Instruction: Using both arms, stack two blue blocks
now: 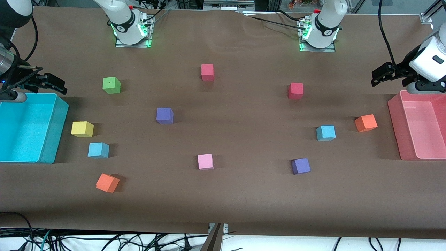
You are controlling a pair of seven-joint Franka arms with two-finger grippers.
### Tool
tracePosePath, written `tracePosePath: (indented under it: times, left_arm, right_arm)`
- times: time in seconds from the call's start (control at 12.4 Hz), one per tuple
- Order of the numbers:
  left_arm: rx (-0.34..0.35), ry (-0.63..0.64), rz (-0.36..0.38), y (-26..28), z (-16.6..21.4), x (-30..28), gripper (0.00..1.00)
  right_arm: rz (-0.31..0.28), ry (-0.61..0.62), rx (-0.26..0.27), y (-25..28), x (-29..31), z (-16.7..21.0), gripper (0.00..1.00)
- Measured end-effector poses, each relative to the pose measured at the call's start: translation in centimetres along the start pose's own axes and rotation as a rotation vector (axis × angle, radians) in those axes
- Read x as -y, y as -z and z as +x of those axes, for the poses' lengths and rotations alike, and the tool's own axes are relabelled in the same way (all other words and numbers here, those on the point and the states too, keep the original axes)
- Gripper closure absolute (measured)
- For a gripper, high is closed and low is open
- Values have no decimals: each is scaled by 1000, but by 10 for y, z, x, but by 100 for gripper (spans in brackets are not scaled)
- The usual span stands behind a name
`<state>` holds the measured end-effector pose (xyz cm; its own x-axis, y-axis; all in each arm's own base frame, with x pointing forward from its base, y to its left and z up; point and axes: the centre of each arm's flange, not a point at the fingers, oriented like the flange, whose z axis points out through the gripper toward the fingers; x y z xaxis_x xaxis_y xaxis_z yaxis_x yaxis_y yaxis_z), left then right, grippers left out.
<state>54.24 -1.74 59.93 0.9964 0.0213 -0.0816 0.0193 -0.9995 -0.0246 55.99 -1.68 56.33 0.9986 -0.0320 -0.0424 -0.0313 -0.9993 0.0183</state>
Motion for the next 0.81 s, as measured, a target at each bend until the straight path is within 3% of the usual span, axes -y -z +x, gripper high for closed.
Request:
tracePosePath:
  times: [0.81]
  left_arm:
    - [-6, -3, 0, 3, 0, -2, 0]
  right_arm:
    - [-19, 38, 5, 2, 18, -1, 0]
